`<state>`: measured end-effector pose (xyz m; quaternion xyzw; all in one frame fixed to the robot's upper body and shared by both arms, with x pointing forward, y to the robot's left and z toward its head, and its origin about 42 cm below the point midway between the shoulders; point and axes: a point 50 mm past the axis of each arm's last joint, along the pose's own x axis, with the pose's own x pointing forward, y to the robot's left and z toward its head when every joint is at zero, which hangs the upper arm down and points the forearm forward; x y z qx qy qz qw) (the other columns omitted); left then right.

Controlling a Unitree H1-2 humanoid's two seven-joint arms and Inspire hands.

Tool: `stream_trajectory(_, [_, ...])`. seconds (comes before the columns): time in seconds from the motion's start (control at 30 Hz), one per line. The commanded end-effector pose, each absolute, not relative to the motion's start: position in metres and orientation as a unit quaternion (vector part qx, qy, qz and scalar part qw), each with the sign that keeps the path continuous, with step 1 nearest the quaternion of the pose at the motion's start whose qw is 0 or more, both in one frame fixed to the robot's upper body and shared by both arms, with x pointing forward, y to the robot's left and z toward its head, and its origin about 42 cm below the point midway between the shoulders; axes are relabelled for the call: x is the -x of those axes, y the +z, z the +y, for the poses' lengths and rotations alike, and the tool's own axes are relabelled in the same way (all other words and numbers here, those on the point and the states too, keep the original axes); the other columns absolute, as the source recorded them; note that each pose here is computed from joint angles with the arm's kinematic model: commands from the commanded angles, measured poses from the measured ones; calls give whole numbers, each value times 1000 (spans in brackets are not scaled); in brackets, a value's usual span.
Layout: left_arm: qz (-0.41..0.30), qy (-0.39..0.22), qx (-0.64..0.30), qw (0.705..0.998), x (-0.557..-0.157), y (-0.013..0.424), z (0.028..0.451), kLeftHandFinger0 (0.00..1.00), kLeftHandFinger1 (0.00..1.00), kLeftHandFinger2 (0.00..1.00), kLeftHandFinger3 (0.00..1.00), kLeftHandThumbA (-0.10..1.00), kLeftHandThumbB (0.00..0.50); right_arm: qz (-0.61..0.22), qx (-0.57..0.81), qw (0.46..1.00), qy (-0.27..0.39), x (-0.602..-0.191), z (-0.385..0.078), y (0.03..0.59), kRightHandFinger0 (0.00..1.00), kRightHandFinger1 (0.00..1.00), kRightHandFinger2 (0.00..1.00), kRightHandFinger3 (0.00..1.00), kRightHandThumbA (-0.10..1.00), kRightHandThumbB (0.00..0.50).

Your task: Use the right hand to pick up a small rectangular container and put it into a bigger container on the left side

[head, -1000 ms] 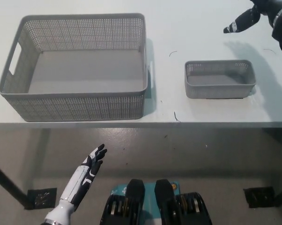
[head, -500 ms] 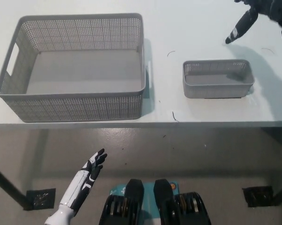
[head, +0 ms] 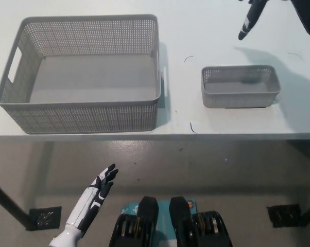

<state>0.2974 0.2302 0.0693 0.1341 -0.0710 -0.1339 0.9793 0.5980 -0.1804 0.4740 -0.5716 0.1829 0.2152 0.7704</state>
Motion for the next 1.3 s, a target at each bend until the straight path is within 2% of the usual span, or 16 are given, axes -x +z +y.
stream_trajectory(0.0, [-96,-139,-146,975,-305,83,235,1000,1000,1000,1000,1000,293,146,612,747,216,-590,-153,532,1000,1000,1000,1000,1000,438])
stream_trajectory(0.13, [-96,-139,-146,975,-305,83,235,1000,1000,1000,1000,1000,292,147,612,746,216,-590,-153,532,1000,1000,1000,1000,1000,437])
stream_trajectory(0.17, [-95,-142,-145,975,-305,83,235,1000,1000,1000,1000,1000,284,157,621,734,226,-592,-145,512,1000,1000,1000,1000,1000,419])
stream_trajectory(0.3, [-95,-140,-147,975,-304,83,235,1000,1000,1000,1000,1000,280,167,618,735,222,-593,-143,506,1000,1000,1000,1000,1000,432])
stream_trajectory(0.4, [-93,-141,-144,975,-304,84,235,1000,1000,1000,1000,1000,290,163,630,724,231,-595,-138,485,1000,1000,1000,1000,1000,402])
stream_trajectory(0.53, [-93,-142,-144,975,-304,84,235,1000,1000,1000,1000,1000,289,168,635,718,231,-595,-138,481,1000,1000,1000,1000,1000,406])
stream_trajectory(0.63, [-94,-140,-142,975,-304,84,235,1000,1000,1000,1000,1000,289,190,627,719,233,-595,-133,463,1000,1000,1000,1000,1000,382])
stream_trajectory(0.93, [-98,-142,-148,974,-307,87,237,1000,1000,1000,1000,1000,285,191,642,708,224,-597,-134,444,1000,1000,1000,1000,1000,392])
stream_trajectory(0.97, [-98,-142,-147,974,-307,87,237,1000,1000,1000,1000,1000,285,190,642,708,225,-598,-136,439,1000,1000,1000,1000,1000,359])
stream_trajectory(1.0, [-98,-142,-143,975,-307,87,236,1000,1000,1000,1000,1000,289,198,634,713,225,-598,-140,427,1000,1000,1000,1000,1000,354])
stream_trajectory(1.03, [-98,-141,-142,975,-307,87,237,1000,1000,1000,1000,1000,291,202,635,711,224,-598,-140,425,1000,1000,1000,1000,1000,370])
stream_trajectory(1.2, [-100,-142,-146,974,-307,86,236,1000,1000,1000,1000,1000,290,190,666,690,213,-600,-146,407,1000,1000,1000,1000,1000,390])
stream_trajectory(1.27, [-100,-143,-146,974,-307,86,236,1000,1000,1000,1000,1000,288,186,665,692,211,-601,-150,398,1000,1000,1000,1000,1000,381])
